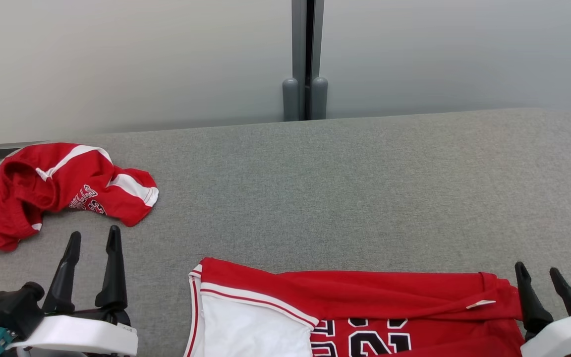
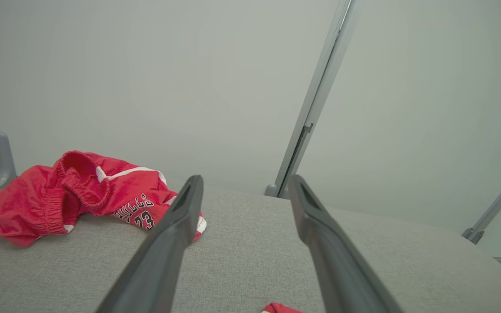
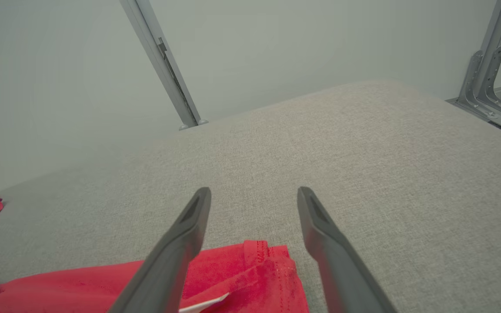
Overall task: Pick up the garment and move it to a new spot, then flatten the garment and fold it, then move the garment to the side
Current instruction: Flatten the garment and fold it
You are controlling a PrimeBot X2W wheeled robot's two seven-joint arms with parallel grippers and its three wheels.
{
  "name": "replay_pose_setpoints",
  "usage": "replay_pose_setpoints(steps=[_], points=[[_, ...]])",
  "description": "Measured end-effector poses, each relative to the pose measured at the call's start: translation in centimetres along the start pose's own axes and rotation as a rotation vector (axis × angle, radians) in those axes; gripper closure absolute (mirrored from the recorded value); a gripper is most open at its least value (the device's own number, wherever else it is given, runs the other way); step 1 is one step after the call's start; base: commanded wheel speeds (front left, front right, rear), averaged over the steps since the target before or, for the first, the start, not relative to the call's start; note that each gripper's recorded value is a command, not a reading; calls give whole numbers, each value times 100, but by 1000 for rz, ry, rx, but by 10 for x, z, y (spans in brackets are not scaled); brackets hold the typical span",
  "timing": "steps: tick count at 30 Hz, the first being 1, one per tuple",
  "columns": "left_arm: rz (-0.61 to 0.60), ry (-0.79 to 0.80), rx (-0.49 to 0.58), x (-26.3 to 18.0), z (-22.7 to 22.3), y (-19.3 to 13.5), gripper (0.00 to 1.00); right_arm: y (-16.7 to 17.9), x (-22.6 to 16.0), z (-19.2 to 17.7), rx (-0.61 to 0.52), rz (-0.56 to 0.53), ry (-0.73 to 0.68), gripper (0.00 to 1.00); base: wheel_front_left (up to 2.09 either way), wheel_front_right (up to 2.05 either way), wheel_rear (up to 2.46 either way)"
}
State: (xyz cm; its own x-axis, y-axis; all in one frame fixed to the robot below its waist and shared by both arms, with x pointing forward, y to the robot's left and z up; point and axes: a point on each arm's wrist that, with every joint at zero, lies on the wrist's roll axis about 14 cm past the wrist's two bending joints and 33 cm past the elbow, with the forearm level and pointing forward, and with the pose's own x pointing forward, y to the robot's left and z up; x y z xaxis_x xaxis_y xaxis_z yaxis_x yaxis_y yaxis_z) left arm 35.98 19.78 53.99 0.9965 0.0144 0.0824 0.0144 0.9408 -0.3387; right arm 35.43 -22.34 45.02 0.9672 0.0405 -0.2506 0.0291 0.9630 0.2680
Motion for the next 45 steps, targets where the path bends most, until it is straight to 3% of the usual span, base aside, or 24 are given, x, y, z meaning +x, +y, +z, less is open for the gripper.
replay_pose_setpoints(steps=[15, 26, 27, 29, 30, 38, 45], points=[[-39, 52, -5, 12, -25, -10, 0, -18, -15, -89, 65, -68, 352, 0, 0, 0, 0], [-35, 92, 10, 16, -34, -7, 0, -14, 3, -113, 173, -76, 549, 0, 0, 0, 0], [-35, 92, 10, 16, -33, -6, 0, -13, 3, -114, 174, -67, 572, 38, 0, 0, 0], [-27, 90, 10, 15, -32, -4, 0, -10, 4, -114, 181, -53, 594, 72, 0, 0, 0], [-22, 89, 10, 14, -32, -3, 0, -7, 5, -113, 179, -42, 598, 100, 0, 0, 0], [-3, 81, 11, 11, -30, 2, 0, 27, 17, -93, 223, 62, 497, 100, 0, 0, 0], [22, 50, 15, 12, -21, 8, 0, -20, 28, -42, 174, -7, 366, 100, 0, 0, 0]])
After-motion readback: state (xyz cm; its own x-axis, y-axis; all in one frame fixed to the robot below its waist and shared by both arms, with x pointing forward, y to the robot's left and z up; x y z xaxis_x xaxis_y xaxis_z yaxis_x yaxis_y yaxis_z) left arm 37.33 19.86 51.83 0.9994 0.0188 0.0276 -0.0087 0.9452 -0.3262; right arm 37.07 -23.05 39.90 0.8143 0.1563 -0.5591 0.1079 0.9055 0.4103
